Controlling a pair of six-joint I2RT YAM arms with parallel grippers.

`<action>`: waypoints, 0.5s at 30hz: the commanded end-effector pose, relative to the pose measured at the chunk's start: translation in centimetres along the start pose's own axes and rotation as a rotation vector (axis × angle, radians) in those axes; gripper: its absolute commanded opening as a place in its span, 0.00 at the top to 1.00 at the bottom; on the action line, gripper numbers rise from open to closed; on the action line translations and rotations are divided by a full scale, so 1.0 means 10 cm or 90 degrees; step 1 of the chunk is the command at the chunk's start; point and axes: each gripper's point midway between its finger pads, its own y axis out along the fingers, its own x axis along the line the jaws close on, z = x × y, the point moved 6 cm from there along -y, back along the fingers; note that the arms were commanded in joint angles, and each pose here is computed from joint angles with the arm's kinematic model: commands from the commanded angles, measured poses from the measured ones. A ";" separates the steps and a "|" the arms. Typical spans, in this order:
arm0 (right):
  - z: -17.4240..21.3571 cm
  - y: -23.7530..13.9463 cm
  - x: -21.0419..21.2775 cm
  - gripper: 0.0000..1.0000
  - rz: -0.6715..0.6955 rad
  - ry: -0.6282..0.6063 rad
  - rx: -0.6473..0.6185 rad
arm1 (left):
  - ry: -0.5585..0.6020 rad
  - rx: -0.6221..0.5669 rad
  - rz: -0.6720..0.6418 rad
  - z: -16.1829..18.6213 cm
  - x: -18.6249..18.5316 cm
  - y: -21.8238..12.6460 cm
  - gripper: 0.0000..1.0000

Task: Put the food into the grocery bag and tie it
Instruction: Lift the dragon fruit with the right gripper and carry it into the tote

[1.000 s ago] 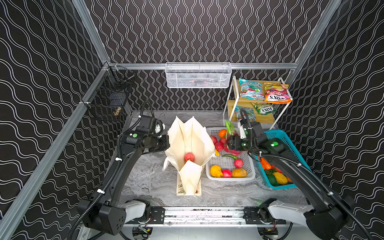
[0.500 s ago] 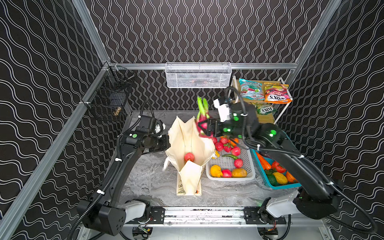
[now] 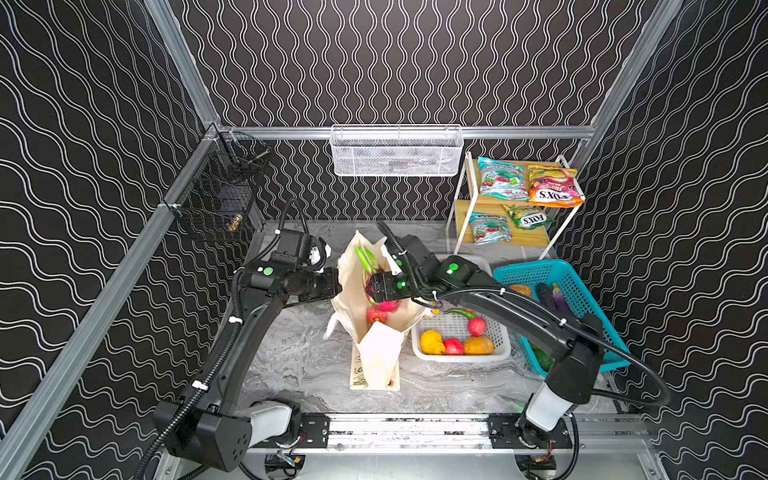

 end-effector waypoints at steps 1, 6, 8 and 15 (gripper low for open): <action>0.09 0.15 -0.06 0.17 0.028 0.002 0.042 | 0.004 -0.015 0.017 -0.04 -0.05 -0.04 1.00; 0.22 0.37 -0.14 0.16 0.059 0.001 0.102 | 0.006 -0.008 0.014 -0.02 -0.03 -0.01 1.00; 0.25 0.42 -0.16 0.16 0.069 0.001 0.117 | 0.005 -0.008 0.014 -0.02 -0.03 0.00 1.00; 0.39 0.76 -0.30 0.13 0.132 -0.008 0.195 | 0.011 -0.019 0.007 -0.02 -0.03 -0.05 1.00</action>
